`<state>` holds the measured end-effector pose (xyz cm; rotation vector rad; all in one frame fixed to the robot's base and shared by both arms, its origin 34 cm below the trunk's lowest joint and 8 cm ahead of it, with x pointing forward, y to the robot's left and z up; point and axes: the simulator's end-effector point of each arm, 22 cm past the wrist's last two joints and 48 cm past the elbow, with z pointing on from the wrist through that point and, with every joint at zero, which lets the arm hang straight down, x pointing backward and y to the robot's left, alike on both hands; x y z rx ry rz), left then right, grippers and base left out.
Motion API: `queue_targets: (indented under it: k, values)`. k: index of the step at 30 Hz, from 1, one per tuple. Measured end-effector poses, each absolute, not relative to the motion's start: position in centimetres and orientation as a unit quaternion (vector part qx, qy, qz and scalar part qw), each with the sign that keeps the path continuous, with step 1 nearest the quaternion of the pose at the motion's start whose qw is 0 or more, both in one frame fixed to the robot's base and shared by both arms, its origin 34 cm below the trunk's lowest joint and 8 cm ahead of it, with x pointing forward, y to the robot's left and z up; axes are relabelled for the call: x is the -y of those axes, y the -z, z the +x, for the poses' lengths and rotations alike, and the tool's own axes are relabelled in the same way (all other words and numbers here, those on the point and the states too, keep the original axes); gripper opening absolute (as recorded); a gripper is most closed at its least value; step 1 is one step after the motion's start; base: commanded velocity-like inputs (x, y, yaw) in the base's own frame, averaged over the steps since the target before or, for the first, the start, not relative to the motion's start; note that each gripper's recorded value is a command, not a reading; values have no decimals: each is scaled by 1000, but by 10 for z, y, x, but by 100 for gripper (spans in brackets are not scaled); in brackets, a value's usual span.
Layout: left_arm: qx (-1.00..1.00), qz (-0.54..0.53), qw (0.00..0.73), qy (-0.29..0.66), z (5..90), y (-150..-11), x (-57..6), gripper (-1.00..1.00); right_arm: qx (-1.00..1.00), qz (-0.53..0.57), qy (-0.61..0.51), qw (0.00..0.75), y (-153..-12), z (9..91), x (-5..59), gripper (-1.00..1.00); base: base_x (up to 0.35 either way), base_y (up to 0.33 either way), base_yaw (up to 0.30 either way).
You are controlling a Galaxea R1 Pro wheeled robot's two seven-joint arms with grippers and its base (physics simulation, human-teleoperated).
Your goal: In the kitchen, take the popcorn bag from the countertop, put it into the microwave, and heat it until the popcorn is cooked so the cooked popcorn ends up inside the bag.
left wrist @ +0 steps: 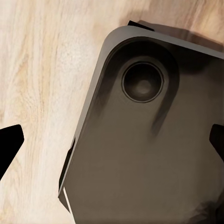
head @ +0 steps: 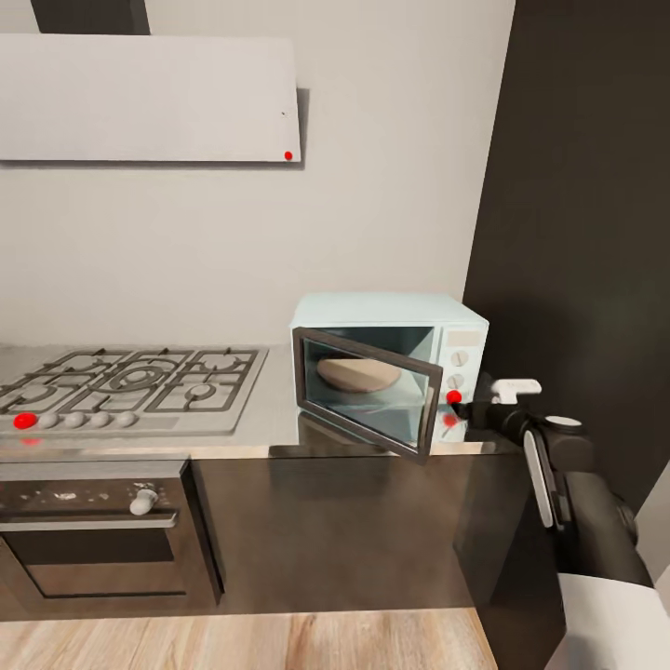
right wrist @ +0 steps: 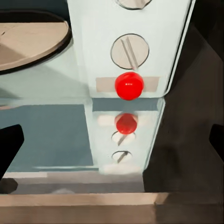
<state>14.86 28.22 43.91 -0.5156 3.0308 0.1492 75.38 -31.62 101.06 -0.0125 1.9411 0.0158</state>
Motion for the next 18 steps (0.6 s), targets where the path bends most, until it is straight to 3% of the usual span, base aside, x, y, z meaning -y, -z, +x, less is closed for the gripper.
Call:
queue_targets:
  k: [18]
  values:
    - [-984,-168,32,-46,149,-439,-281,100,-805,-38,-26,592,-1020,763,268,100,5,6,0]
